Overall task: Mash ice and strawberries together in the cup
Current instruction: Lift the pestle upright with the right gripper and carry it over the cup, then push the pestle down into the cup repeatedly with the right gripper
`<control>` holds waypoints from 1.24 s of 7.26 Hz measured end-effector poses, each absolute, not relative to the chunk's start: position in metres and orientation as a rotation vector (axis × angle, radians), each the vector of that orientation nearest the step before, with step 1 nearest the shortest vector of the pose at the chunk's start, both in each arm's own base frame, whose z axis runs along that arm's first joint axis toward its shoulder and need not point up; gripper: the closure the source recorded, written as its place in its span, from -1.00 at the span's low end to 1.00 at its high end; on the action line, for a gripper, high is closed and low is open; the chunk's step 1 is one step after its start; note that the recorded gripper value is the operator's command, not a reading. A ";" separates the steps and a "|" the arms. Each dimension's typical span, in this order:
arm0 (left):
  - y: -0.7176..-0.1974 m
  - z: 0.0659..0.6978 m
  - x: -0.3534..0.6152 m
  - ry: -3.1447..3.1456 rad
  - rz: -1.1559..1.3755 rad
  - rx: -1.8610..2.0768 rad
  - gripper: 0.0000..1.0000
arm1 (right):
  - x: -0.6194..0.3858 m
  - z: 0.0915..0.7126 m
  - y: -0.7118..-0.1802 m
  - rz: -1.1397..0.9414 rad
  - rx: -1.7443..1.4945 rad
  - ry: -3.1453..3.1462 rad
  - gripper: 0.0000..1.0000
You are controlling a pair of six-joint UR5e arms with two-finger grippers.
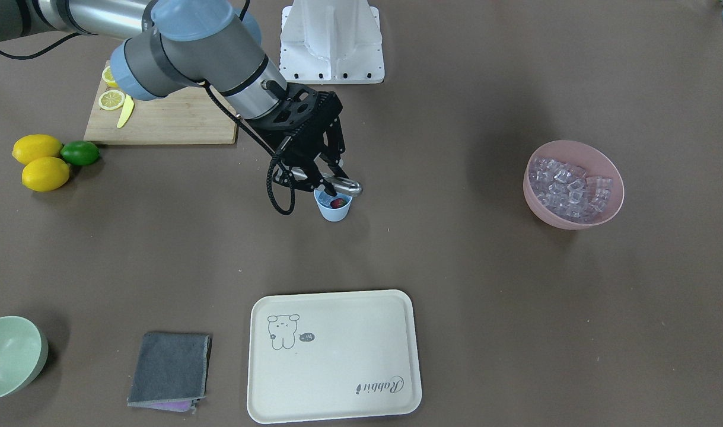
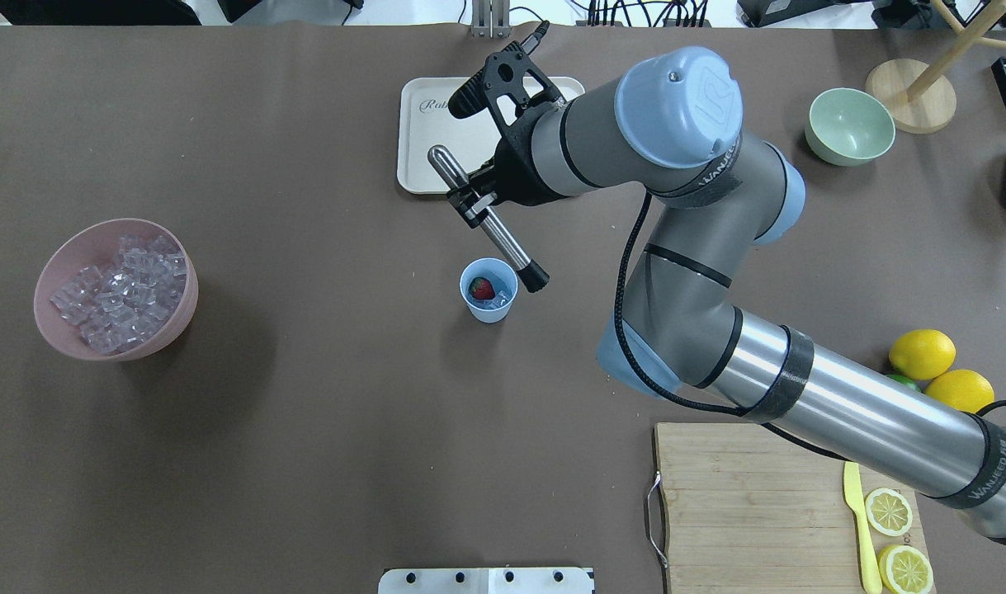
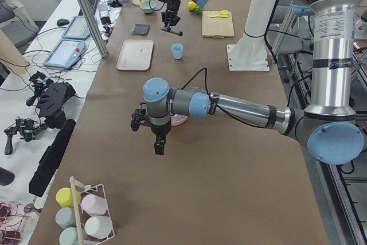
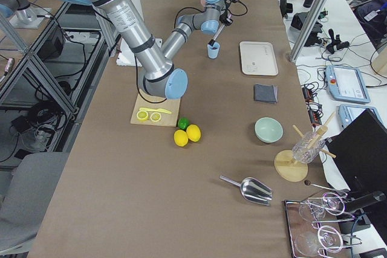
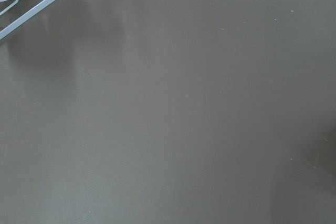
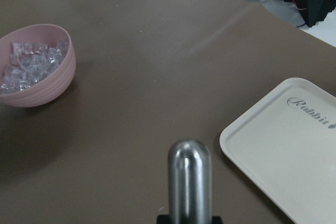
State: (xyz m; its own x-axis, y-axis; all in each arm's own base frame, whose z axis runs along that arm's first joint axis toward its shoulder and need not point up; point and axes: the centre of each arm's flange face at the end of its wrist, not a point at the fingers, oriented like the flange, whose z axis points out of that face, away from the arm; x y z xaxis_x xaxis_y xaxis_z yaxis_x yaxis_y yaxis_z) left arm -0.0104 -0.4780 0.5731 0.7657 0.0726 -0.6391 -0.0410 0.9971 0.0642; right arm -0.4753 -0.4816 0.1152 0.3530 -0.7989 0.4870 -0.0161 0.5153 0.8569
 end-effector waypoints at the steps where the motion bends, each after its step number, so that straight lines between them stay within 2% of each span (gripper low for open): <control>1: -0.478 0.573 -0.010 0.696 0.062 0.047 -0.97 | -0.480 0.113 -0.479 -0.607 0.963 -1.132 1.00; 5: -0.479 0.571 -0.010 0.697 0.069 0.066 -0.97 | -0.516 0.148 -0.461 -0.589 1.149 -1.267 1.00; 9: -0.480 0.570 -0.010 0.698 0.070 0.072 -0.97 | -0.524 0.185 -0.442 -0.589 1.174 -1.301 1.00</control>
